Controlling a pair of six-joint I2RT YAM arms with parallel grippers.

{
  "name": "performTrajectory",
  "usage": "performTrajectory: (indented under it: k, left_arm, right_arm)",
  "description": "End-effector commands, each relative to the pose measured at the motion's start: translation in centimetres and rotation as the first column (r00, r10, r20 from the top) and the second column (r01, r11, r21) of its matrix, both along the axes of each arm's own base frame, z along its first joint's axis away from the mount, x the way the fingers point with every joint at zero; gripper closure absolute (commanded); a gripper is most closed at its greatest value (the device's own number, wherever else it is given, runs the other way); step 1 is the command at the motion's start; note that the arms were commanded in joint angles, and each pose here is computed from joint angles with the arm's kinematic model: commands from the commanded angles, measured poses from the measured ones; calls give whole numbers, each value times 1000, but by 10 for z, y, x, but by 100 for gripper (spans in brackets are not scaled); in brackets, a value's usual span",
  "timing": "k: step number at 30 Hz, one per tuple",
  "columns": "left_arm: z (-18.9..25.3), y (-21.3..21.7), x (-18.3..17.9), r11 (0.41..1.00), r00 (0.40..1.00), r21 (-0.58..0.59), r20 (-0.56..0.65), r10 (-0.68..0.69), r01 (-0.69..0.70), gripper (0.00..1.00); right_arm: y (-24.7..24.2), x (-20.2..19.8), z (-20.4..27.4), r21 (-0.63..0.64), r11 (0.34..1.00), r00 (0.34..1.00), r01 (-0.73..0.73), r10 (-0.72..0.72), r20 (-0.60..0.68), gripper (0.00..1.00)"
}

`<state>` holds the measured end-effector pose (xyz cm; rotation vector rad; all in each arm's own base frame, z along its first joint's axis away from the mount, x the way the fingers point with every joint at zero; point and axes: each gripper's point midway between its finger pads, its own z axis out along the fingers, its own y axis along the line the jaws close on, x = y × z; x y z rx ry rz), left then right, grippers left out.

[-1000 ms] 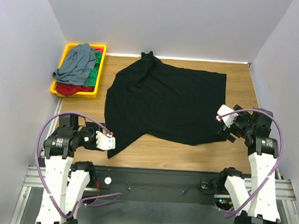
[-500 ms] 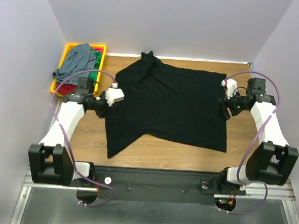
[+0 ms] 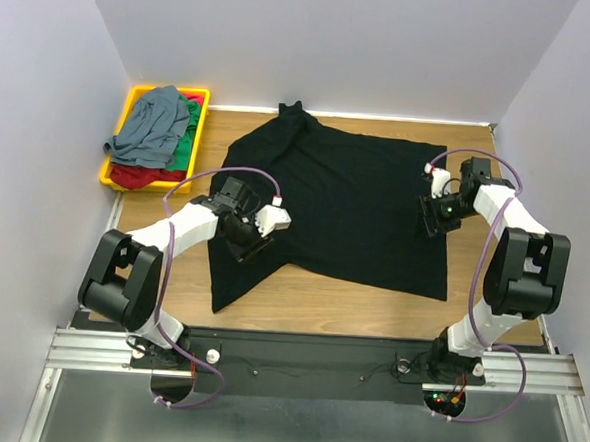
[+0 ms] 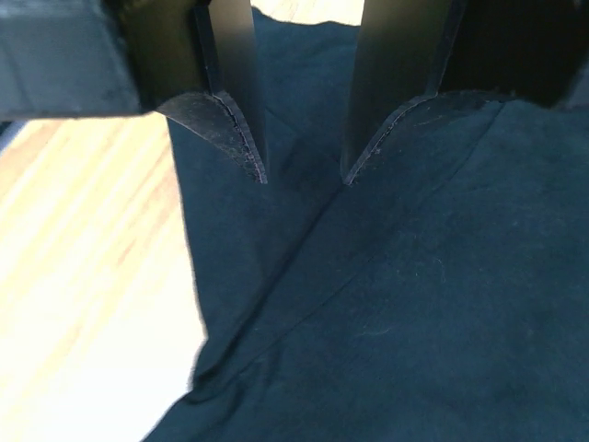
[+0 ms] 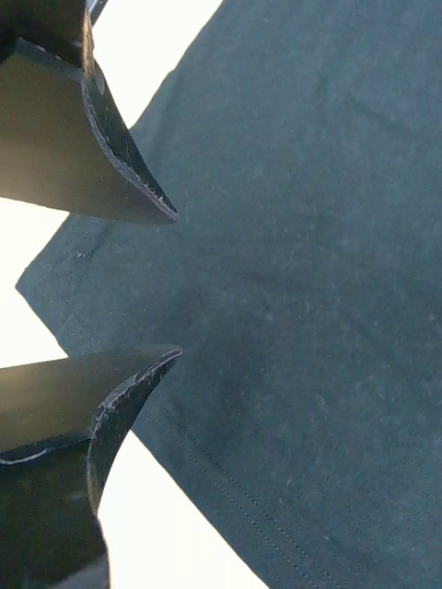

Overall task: Fold and stack the t-shirts
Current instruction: Flatten the tshirt out

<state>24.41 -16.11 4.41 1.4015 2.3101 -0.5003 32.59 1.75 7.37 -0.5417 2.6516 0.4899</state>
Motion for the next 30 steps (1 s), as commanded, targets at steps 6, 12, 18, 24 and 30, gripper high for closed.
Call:
performTrajectory:
  k: [6, 12, 18, 24, 30]
  left_arm:
    - [-18, -1, 10, 997, 999, 63, 13, 52, -53, 52]
    - [-25, 2, 4, 995, 999, 89, -9, 44, -43, 60]
    - [-6, -2, -5, 998, 1000, 65, 8, 17, -17, 79]
    - [17, -9, -24, 998, 999, 43, 23, -36, 35, 85]
    - [12, -5, -31, 997, 999, 70, 17, -32, 31, 84]
  right_arm:
    - [-5, 26, 14, -21, 998, 996, 64, -62, 70, 40]
    - [-8, 26, 12, -43, 997, 996, 63, -60, 69, 41]
    - [-10, 27, 13, -51, 997, 996, 60, -56, 75, 41]
    - [-11, 27, 11, -56, 997, 996, 56, -52, 73, 41]
    - [-11, 28, 11, -56, 997, 996, 53, -49, 76, 41]
